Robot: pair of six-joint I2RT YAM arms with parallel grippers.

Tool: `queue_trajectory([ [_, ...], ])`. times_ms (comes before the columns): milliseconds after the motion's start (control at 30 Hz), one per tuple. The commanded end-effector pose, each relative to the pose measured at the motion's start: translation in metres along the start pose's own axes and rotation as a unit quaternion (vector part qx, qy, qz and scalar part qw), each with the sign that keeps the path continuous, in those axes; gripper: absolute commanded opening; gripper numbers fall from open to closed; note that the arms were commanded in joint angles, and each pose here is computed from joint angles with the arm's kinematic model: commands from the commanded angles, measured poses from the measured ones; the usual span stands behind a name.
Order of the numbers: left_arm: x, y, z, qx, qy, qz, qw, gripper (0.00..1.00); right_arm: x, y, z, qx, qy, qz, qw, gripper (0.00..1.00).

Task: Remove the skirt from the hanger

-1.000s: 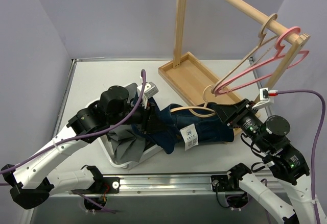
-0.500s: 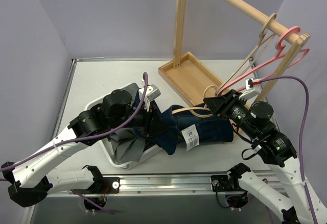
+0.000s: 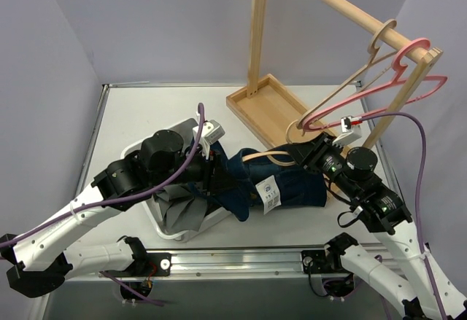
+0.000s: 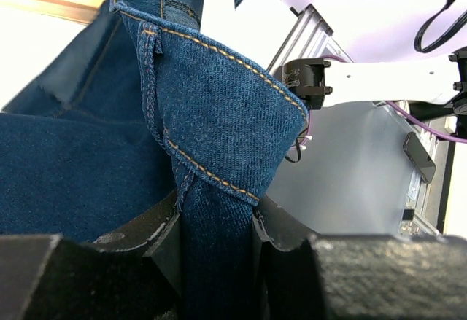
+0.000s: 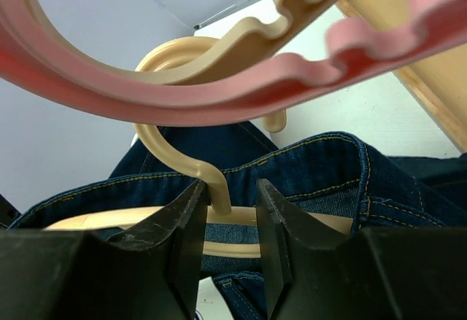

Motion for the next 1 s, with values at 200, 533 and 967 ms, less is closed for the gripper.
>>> queue_trajectory([
  [200,0.01,0.038,-0.033,-0.034,-0.088,-0.091,0.991,0.02,-0.023,0.001,0.009,-0.016,0.023,0.006,1.0,0.24],
  [533,-0.001,0.041,-0.036,-0.035,-0.094,-0.085,0.991,0.03,-0.027,-0.006,-0.001,-0.011,-0.013,0.0,1.0,0.0],
  [967,0.005,0.011,-0.007,-0.037,0.009,-0.046,0.998,0.75,0.014,0.017,-0.002,-0.015,-0.069,-0.08,0.994,0.0],
])
Point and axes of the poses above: each gripper's point midway between its finger pads, its own x axis back along the fingers, its own z axis along the line the jaws close on, y = z × x, the point moved 9 cm from there along x, back along the fingers, and after that the axes turned 2 degrees about -x, right-handed, at the moved point
